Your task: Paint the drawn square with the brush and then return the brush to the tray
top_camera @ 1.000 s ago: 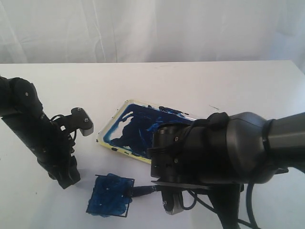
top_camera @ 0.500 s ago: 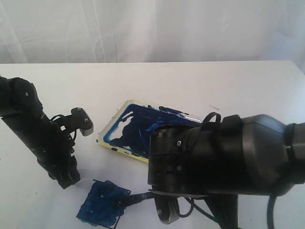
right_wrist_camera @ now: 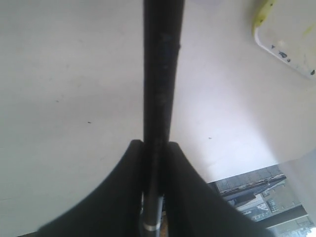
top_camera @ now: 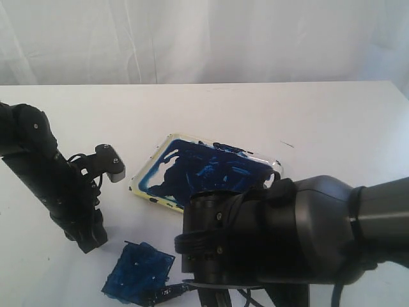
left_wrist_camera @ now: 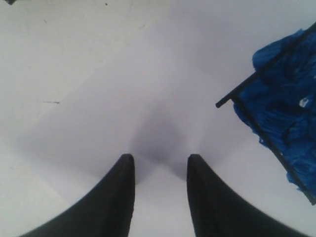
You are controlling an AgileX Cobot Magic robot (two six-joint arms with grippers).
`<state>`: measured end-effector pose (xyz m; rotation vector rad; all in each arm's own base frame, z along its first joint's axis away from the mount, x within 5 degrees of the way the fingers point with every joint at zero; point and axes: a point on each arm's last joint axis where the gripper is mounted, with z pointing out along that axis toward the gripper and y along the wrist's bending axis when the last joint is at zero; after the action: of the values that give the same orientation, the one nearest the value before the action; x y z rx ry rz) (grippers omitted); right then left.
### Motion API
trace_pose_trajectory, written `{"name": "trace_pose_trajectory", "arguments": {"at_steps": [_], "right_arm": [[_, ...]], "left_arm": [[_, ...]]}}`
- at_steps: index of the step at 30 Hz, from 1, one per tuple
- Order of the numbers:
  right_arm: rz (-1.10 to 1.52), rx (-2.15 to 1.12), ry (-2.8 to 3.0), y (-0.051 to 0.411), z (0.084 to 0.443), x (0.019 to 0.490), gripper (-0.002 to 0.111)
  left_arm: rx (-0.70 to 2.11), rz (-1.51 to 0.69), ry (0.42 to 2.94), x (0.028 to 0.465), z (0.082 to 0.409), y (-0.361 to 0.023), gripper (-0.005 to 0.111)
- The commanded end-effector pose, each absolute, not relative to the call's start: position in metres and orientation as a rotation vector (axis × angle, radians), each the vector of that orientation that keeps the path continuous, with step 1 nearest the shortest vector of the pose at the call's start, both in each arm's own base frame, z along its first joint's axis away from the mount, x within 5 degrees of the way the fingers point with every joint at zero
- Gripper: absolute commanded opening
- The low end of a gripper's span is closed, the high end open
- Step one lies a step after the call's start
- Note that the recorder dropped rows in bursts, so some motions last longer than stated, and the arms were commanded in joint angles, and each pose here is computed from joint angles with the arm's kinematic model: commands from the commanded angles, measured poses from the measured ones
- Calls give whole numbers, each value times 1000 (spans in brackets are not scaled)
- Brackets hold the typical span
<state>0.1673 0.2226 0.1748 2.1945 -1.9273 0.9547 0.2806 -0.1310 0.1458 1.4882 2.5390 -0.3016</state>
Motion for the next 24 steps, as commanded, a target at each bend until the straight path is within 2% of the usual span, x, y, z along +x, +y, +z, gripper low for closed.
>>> {"name": "trace_pose_trajectory", "arguments": {"at_steps": [1, 13, 24], "right_arm": [[965, 2186, -1903, 220, 175, 166, 0], [954, 2183, -1905, 220, 175, 165, 0], [1097, 2133, -2024, 221, 179, 173, 0]], "left_arm": [[1548, -323, 2591, 273, 137, -129, 42], [1548, -323, 2591, 273, 137, -129, 42], [1548, -323, 2591, 273, 137, -129, 42]]}}
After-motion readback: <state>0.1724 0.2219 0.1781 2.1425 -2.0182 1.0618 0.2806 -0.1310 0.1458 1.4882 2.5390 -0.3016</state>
